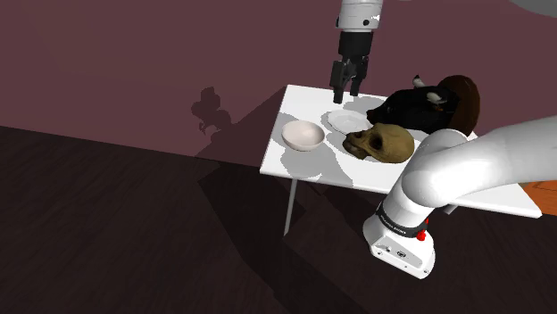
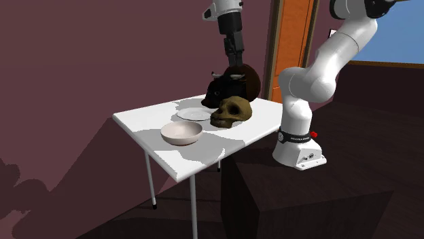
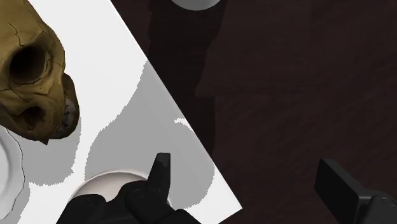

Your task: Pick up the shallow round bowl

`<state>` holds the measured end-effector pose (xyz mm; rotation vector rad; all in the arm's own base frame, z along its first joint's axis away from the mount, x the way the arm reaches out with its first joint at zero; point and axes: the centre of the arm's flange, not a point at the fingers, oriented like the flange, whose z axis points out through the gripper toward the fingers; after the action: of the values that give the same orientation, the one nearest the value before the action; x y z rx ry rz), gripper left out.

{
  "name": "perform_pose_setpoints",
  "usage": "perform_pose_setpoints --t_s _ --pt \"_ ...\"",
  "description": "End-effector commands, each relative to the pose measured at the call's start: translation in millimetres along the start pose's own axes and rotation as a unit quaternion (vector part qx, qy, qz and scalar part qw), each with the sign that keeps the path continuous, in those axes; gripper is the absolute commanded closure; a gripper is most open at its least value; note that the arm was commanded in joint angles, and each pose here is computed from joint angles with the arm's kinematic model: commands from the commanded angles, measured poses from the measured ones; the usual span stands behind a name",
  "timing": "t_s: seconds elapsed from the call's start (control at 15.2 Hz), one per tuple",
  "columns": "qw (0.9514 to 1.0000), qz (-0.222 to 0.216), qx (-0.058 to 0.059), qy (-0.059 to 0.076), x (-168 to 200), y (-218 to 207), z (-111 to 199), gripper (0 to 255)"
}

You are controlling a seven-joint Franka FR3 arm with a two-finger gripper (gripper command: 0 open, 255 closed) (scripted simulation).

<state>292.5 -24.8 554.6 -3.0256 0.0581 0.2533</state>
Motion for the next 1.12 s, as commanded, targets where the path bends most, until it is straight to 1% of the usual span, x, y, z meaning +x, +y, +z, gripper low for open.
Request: perform_pose_setpoints --t_s 0.0,1.06 --pt "1.0 0.0 0.0 0.0 0.0 0.0 0.0 0" --pt "0.9996 0.009 0.01 0.023 119.8 137.5 102.0 0"
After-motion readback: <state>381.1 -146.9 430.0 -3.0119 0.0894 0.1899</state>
